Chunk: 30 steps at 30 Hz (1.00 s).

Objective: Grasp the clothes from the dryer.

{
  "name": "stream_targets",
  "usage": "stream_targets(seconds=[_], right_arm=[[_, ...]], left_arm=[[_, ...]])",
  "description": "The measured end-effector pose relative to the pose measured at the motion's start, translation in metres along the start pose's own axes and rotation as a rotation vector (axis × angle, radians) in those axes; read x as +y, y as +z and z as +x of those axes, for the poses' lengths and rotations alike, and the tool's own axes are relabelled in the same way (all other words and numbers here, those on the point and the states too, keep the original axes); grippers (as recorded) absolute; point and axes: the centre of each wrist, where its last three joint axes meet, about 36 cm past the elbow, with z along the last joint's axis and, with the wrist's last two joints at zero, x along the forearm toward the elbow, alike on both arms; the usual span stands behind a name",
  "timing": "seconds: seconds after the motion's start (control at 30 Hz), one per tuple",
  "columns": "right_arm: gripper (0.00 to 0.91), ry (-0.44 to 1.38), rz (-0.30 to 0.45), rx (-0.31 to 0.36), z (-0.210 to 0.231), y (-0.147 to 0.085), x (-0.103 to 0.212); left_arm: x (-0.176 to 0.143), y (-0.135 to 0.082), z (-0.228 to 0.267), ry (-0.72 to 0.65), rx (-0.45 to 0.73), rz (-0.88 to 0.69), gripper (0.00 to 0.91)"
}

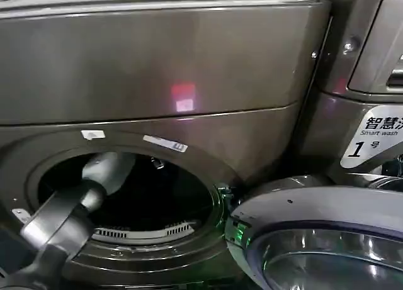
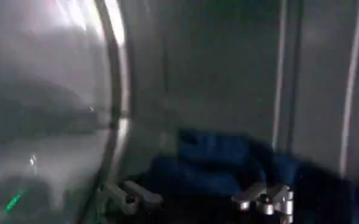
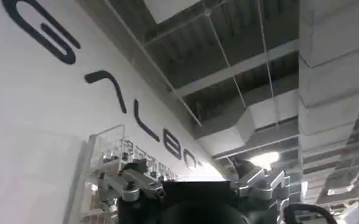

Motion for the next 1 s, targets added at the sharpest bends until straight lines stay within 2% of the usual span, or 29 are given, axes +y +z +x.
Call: stream_targets(seconds=[0.33, 0.57, 0.6, 0.63, 0.67, 0.7, 0.73, 1.0], right_arm=[[0.907, 0.003, -0.003, 0.001, 0.001, 0.002, -0.001], [0.907, -0.003, -0.004, 0.001, 0.001, 0.003, 0.0], [0.907, -0.003, -0.004, 0.001, 0.001, 0.003, 0.001], [0.907, -0.003, -0.004, 0.002, 0.001, 0.003, 0.001], [0.907, -0.004, -0.004, 0.002, 0.001, 0.003, 0.001], [0.907, -0.004, -0.004, 0.002, 0.001, 0.003, 0.001], [0.907, -0.004, -0.004, 0.001, 0.001, 0.003, 0.001], [0.907, 0.0, -0.008, -0.001, 0.002, 0.004, -0.001]], left_arm=[[-0.01, -0.005, -0.02, 0.032, 0.089, -0.034, 0.907], [-0.026, 0.002, -0.037, 0.065, 0.129, -0.04, 0.907], [-0.028, 0.002, -0.038, 0.069, 0.132, -0.043, 0.83], [-0.029, 0.001, -0.039, 0.071, 0.132, -0.046, 0.523], [-0.029, 0.0, -0.039, 0.072, 0.131, -0.048, 0.125], [-0.029, -0.001, -0.04, 0.072, 0.129, -0.052, 0.023], [-0.03, -0.002, -0.04, 0.073, 0.129, -0.055, 0.0], [-0.028, 0.002, -0.039, 0.072, 0.139, -0.066, 0.0]])
